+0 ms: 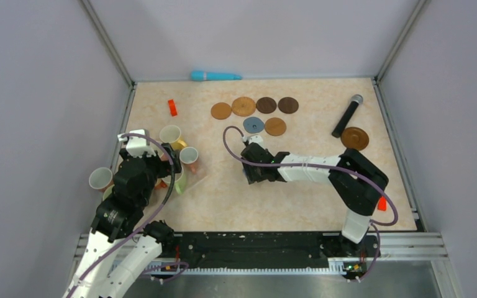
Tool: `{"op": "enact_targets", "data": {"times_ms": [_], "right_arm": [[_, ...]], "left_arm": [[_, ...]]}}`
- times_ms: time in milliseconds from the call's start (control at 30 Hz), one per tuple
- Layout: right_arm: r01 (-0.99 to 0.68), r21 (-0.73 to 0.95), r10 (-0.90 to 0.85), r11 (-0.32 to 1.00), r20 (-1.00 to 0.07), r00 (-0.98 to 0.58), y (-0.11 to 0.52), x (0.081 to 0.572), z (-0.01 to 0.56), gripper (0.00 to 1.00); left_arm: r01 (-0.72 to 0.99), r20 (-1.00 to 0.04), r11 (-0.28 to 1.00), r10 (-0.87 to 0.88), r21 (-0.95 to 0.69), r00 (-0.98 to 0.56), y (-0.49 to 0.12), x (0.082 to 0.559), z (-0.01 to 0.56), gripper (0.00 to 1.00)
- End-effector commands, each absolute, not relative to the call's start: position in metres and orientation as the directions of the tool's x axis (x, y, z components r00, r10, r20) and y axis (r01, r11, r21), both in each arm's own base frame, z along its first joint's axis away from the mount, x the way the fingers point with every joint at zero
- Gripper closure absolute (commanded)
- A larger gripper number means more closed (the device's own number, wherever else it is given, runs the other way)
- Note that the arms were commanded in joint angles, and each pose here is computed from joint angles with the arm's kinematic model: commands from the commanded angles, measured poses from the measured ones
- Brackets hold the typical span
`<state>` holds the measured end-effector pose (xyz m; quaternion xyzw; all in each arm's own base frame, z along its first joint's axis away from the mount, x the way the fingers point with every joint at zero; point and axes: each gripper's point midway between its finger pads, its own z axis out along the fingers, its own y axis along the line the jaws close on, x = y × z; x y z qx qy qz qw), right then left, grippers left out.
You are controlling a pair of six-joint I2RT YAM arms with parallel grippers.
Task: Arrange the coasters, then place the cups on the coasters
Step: Move the coaster to the center of the board.
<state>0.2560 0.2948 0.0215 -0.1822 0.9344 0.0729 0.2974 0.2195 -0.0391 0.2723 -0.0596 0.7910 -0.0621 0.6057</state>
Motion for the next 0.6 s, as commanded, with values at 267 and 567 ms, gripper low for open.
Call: {"op": "enact_targets", "data": {"times_ms": [267,567], "right_arm": [[-0.406,0.004,-0.324,0.914,-0.594,-0.736,0.325,0.293,0.003,0.45],[-0.398,0.017,-0.298,0.917,-0.634,-0.713,0.344,0.339,0.003,0.45]], "left_arm": [[-0.026,-0.957,0.982,-0.187,-0.185,-0.223,-0.038,0.223,0.279,0.06],[-0.029,-0.957,0.983,-0.185,-0.183,-0.223,-0.038,0.223,0.279,0.06]]}}
